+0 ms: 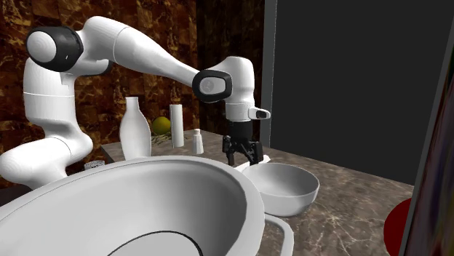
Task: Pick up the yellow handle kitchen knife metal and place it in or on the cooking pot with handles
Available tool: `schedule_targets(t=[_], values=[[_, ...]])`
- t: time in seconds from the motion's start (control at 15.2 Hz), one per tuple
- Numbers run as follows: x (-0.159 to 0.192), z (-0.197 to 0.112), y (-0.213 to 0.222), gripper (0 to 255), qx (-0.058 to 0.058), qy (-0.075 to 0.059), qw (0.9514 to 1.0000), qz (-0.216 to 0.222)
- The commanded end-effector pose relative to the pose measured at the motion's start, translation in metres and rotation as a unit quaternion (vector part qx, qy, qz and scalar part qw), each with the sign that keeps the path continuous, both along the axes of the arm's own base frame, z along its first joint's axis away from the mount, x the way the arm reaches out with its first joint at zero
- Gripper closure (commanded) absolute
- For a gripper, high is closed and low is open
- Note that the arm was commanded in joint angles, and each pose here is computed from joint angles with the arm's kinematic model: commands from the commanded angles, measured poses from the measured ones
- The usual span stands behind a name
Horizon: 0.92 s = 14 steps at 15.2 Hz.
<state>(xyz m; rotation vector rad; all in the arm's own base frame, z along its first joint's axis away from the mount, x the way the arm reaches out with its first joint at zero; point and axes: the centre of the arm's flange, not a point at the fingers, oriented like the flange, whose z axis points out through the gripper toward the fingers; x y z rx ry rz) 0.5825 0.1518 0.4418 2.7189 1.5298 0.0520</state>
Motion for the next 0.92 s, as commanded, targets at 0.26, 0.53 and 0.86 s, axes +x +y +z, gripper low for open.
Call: schedule_targets(t=[0.26, 0.53, 0.86], values=[[0.0011, -0.0047, -0.0024, 255, -0.001, 0.004, 1.0, -0.002], [0.0, -0.0044, -0.0025, 255, -0.001, 0.004, 1.0, -0.002], [0.0005, -0.0046, -0.0021, 255, -0.001, 0.004, 1.0, -0.002]])
